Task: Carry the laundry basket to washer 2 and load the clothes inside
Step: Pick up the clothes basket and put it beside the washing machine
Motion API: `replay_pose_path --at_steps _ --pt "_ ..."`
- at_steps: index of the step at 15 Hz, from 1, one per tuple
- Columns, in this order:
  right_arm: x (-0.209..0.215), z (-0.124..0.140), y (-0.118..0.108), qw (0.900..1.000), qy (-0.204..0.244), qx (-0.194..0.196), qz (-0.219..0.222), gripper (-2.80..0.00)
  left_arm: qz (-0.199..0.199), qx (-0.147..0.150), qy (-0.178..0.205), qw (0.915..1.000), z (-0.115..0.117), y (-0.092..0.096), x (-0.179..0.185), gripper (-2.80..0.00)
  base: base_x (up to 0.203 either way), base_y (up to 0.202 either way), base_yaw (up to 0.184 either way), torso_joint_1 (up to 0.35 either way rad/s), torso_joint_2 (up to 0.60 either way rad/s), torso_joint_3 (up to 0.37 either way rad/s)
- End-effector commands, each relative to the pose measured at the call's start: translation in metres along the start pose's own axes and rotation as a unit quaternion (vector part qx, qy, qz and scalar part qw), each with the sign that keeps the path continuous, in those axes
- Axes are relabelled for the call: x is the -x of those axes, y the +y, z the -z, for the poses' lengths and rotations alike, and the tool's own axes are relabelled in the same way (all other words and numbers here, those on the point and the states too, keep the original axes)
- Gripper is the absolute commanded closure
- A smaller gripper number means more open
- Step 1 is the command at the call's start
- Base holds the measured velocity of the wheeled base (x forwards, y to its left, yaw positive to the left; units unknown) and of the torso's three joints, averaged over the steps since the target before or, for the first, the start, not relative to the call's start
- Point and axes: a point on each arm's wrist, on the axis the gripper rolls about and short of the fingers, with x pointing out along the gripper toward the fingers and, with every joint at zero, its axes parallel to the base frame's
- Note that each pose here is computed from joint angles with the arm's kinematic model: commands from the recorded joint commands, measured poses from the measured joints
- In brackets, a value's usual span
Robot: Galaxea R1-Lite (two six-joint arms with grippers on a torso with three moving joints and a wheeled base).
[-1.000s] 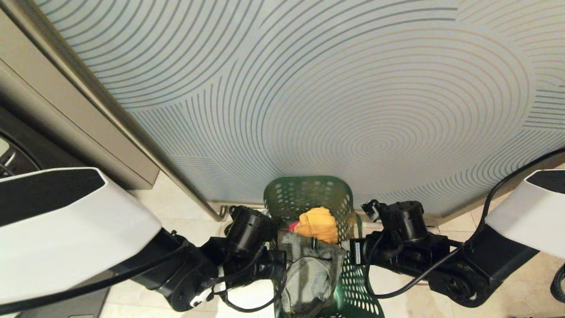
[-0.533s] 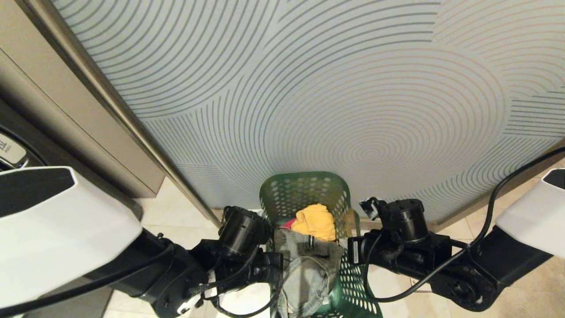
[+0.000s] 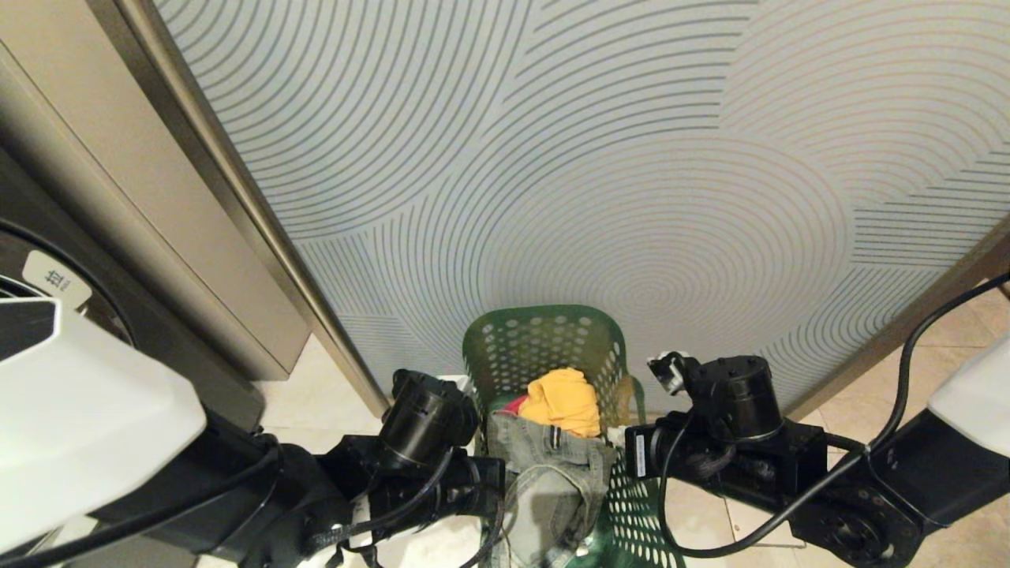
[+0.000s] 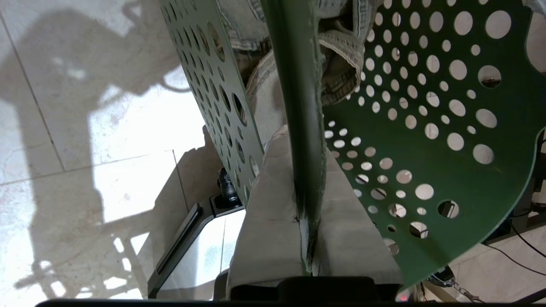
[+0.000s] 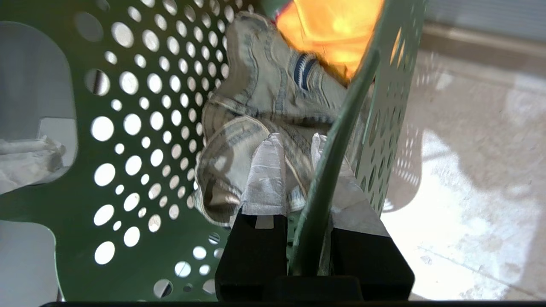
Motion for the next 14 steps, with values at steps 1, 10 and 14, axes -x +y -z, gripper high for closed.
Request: replay_pose_path --at_steps 1,10,14 --pt "0.007 -0.002 0.002 1.000 -0.008 0.000 -0.004 0.00 0.006 -0.001 -0.005 1.0000 -0.001 -0.003 0.004 0.00 0.000 0.000 0.000 -0.002 0.00 0.198" --pt "0.027 -0.001 0.003 1.000 -0.014 0.001 -0.002 0.00 0.017 -0.020 -0.009 0.9996 0.010 -0.020 0.017 0.00 0.000 0.000 0.000 0.001 0.00 0.204" --pt "0.028 0.002 0.002 1.000 -0.010 0.001 -0.001 0.00 0.021 -0.025 -0.012 0.9994 0.011 -0.022 0.022 0.00 0.000 0.000 0.000 0.004 0.00 0.202"
